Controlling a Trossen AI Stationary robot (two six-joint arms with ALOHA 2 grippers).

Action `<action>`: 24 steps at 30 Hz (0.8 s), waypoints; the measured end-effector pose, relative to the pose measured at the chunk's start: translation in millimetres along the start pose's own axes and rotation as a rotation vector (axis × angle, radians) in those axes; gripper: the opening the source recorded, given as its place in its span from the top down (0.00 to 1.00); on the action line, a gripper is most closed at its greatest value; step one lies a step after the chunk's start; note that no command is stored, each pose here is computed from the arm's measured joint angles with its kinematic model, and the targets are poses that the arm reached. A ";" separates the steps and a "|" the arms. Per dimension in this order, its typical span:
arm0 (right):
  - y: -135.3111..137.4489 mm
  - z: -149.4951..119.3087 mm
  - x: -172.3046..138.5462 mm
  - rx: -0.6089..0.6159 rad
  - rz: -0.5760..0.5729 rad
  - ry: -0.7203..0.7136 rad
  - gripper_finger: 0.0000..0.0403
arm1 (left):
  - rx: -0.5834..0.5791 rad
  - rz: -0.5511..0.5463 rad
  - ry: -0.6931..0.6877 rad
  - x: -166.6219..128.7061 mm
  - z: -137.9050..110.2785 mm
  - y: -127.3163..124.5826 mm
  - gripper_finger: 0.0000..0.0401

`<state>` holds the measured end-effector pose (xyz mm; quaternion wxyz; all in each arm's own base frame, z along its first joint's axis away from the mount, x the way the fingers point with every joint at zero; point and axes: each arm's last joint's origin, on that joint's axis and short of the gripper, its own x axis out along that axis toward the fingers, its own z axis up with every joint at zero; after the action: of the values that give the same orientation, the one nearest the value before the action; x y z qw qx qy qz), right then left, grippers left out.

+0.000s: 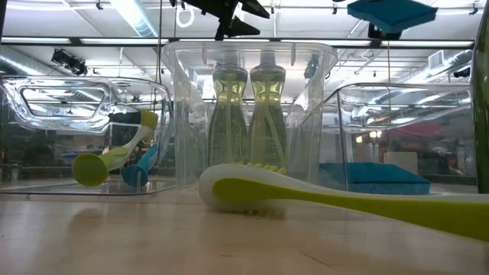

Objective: Pick & Place Kitchen Sink Supplies
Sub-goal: Put the blue sponge wipe into the right transparent bin, then put the transparent dishwashing liquid dispenser into the middle transparent bin

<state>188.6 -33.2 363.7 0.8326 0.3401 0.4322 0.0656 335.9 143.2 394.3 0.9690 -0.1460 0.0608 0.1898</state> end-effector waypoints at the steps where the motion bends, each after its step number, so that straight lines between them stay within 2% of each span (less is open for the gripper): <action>1: 0.8 -0.4 0.7 0.002 0.002 0.004 0.89 | 0.000 0.000 0.000 0.0 0.0 0.0 0.37; 16: 3.4 -1.6 2.6 0.017 -0.010 0.008 0.58 | 0.000 0.000 0.000 0.0 -0.1 -0.1 0.37; 24: 2.9 -1.3 2.6 -0.026 -0.025 0.002 0.50 | 0.012 -0.012 0.007 -0.1 -0.4 -0.3 0.37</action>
<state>189.7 -29.3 363.2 0.8374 0.3236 0.4362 0.0609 335.9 142.8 393.9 0.9708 -0.1411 0.0646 0.1831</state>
